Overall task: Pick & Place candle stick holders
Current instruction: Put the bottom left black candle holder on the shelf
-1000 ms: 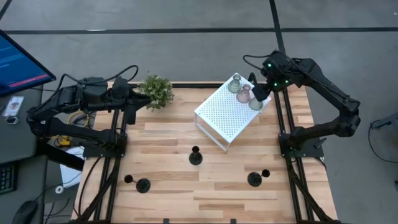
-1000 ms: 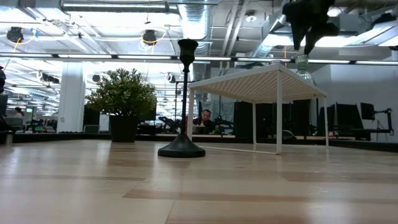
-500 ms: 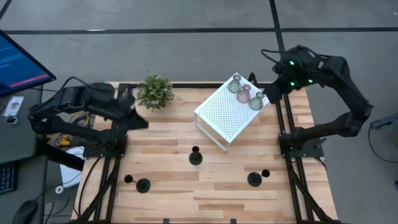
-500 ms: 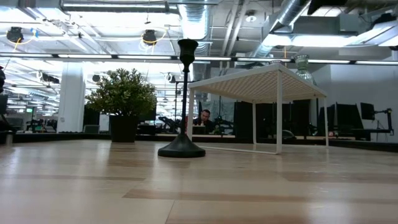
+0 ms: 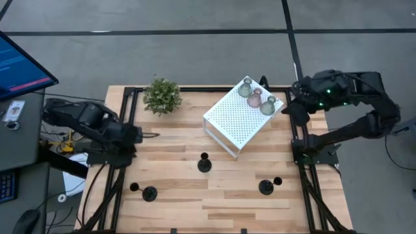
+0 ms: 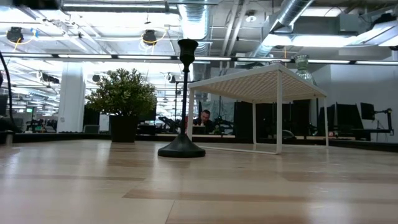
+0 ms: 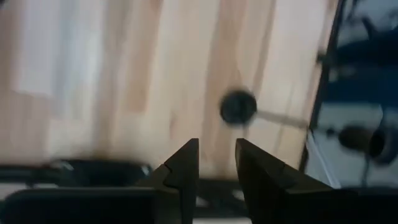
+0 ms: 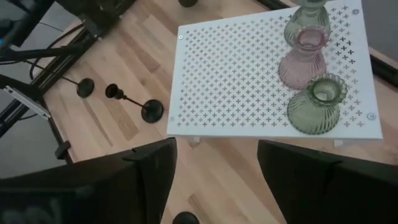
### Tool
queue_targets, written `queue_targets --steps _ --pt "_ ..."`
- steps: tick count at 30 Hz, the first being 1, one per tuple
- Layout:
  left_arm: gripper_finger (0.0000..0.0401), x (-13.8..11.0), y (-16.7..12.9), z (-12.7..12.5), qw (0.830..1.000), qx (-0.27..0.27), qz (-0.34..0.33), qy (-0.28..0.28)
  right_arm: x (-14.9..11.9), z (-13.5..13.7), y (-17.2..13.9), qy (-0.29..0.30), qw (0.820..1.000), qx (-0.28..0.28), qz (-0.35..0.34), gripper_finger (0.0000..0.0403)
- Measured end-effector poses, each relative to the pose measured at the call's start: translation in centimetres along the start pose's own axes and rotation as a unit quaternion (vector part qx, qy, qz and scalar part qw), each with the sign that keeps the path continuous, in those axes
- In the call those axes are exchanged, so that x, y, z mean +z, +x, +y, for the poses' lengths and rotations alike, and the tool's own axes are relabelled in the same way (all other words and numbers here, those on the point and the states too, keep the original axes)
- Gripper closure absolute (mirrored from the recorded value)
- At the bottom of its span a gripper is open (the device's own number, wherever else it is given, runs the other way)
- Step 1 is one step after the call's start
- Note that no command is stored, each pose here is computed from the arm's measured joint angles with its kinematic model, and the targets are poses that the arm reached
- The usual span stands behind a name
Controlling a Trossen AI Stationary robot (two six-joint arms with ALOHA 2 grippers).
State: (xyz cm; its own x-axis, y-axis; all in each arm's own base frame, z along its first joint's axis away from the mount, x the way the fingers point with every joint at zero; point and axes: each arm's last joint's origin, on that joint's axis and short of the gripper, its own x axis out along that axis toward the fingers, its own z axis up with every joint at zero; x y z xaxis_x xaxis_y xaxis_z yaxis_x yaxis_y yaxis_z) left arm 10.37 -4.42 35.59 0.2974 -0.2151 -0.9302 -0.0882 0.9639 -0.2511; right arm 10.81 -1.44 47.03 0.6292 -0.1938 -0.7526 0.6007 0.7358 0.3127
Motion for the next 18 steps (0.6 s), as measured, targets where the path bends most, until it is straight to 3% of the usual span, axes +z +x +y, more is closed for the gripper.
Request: queue_targets --steps 4,8,14,18 --pt "0.0272 -1.8 2.1 0.2 0.996 -0.053 0.076 0.005 -0.3 0.5 0.1 -0.018 1.000 0.005 0.003 0.0186" --pt "0.0238 -3.5 3.7 0.7 0.992 -0.063 0.111 -0.008 -0.3 1.3 0.6 -0.034 0.999 0.010 0.016 0.0186" --pt "0.0187 -4.2 5.8 0.7 0.992 -0.093 0.084 -0.013 -0.3 1.9 1.1 -0.049 0.998 0.013 0.028 0.0186" --pt "0.0174 -3.9 7.6 -0.1 0.991 -0.118 0.065 0.011 -0.4 2.0 1.1 -0.047 0.998 0.016 0.030 0.0186"
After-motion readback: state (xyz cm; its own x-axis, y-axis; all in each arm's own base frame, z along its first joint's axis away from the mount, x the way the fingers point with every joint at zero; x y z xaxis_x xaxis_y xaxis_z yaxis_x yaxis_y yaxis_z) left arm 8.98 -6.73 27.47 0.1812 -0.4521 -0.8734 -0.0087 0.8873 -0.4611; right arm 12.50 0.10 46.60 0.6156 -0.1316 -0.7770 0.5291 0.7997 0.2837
